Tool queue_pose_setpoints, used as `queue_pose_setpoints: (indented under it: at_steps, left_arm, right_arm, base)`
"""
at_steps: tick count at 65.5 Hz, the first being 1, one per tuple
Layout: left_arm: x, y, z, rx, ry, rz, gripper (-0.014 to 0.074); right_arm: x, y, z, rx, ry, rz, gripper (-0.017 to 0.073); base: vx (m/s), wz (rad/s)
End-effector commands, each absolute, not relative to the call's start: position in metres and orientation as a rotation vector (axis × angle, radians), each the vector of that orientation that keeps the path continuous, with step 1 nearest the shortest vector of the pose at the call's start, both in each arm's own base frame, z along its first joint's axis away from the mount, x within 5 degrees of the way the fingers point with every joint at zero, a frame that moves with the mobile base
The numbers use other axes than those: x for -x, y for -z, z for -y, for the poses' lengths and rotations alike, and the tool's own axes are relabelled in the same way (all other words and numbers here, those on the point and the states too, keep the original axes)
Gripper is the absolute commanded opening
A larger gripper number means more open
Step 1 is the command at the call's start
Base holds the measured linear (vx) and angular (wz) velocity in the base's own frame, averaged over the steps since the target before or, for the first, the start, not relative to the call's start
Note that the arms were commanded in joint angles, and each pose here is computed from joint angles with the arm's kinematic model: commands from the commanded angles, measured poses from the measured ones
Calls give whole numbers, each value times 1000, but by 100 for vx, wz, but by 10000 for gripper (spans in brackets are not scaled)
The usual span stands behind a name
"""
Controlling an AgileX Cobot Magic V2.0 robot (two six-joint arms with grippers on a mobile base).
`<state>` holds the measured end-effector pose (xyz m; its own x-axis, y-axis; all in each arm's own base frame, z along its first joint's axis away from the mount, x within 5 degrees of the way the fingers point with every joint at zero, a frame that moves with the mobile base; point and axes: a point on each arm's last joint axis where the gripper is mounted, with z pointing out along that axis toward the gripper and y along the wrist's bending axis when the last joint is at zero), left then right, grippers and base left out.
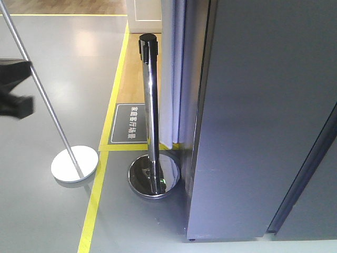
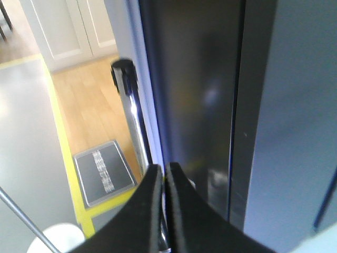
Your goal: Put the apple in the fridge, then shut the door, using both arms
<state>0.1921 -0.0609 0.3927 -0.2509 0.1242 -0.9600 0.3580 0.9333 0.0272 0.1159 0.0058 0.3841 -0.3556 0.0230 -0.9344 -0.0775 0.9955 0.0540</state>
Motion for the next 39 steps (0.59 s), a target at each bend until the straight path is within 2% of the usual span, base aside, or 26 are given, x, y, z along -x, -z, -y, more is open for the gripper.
queue_pose_setpoints:
  at_steps: [1,17,29,39]
  left_arm:
    - [-164,-406,50,-329,198,-1672,-7]
    - [-100,-352,30,-239,231,-1544,-7]
    - [-81,-313,25,-248,221,-1556,-7]
    - [-76,-310,24,-248,225,-1552,-6]
  right_arm:
    - [-108,-394,-8,58,-105,-1826,-8]
    - [-87,-337,-15,97,-165,-1840,-8]
    - [-77,-297,-16,49,-206,-1814,-8]
    - [-75,-288,-14,28,-185,-1786,-8]
  base:
    - [0,0]
    - [0,0]
    - [0,0]
    - [0,0]
